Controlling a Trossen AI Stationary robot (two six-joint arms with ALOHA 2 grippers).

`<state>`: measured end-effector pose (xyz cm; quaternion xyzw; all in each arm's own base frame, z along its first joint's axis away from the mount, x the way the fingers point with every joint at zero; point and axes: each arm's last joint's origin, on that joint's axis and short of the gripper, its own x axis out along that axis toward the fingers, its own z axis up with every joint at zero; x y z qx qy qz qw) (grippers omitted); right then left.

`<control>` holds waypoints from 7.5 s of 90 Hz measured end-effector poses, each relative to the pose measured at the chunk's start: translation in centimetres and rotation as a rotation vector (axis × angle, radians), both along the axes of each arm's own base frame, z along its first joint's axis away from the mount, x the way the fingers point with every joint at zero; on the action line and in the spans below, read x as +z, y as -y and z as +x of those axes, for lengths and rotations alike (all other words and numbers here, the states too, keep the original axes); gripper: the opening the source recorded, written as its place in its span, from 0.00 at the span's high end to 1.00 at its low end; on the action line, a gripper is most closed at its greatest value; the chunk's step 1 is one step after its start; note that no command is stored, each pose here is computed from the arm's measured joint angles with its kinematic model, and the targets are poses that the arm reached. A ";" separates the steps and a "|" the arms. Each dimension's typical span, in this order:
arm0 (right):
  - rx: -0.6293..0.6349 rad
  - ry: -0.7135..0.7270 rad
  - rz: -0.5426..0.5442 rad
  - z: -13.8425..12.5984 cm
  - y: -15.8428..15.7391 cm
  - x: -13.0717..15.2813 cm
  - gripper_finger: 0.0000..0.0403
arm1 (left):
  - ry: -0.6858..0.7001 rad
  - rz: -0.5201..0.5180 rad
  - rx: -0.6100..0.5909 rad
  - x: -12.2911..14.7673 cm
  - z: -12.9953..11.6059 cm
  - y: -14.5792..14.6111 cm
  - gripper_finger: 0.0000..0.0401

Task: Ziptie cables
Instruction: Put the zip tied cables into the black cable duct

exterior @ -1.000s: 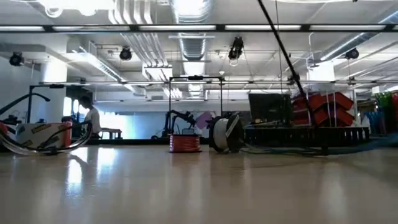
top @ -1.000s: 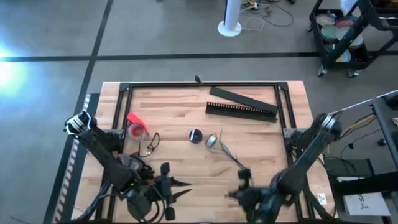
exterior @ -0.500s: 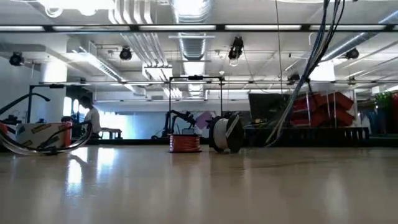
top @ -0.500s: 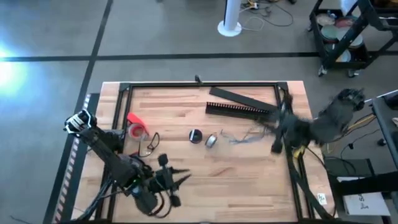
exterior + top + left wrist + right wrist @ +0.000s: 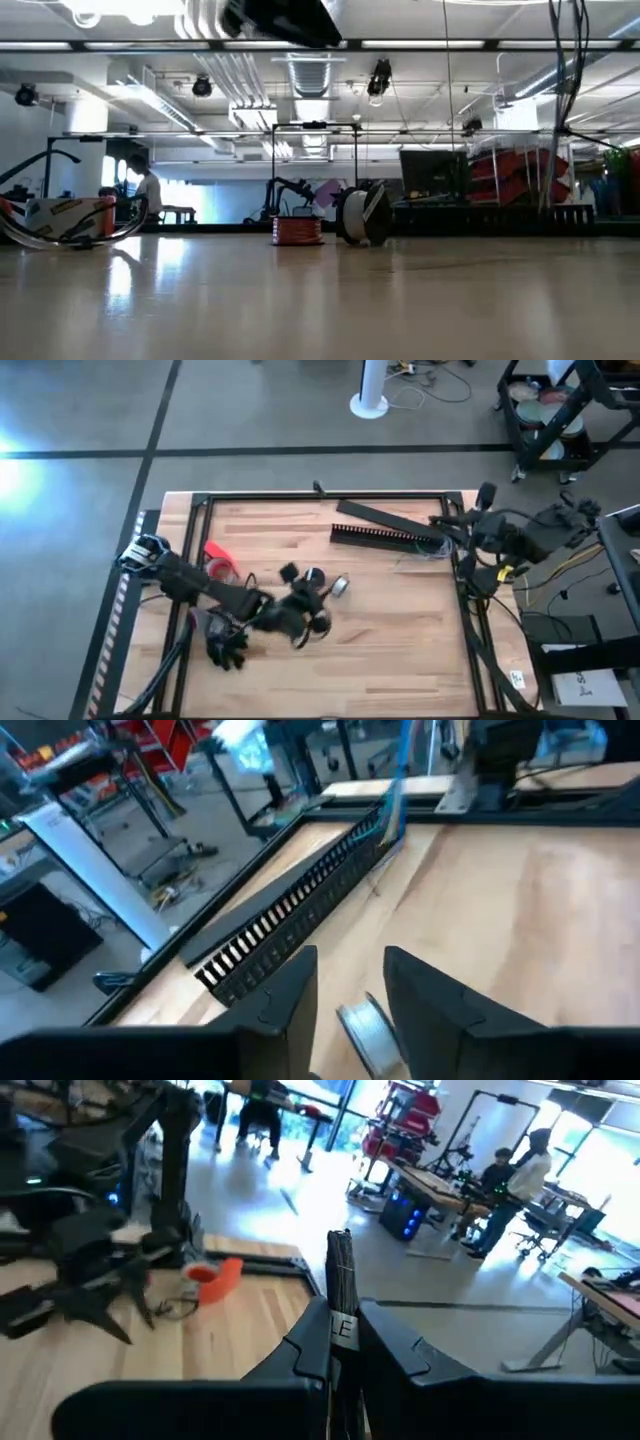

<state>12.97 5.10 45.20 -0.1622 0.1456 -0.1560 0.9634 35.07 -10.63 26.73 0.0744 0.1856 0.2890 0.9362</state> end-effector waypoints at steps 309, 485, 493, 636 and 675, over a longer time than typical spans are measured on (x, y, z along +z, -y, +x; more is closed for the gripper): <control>-0.171 -0.441 0.195 3.4 -2.0 -10.0 0.97 | -0.665 -0.462 -0.369 -11.1 13.3 -21.2 0.97; 0.129 -0.728 0.183 5.1 -5.9 -21.8 0.97 | -0.713 -0.504 -0.427 -8.0 5.2 -3.2 1.00; 0.116 -0.729 0.184 5.1 -5.9 -21.9 0.97 | -0.748 -0.502 -0.420 -9.1 4.5 -3.3 1.00; 0.164 -0.227 0.383 24.9 -2.0 -31.0 0.97 | -0.062 -0.170 -0.357 -8.7 -6.0 -1.0 0.52; 0.137 -0.305 0.374 25.1 -1.9 -31.2 0.97 | -0.128 -0.150 -0.351 -8.9 -6.1 -1.0 0.63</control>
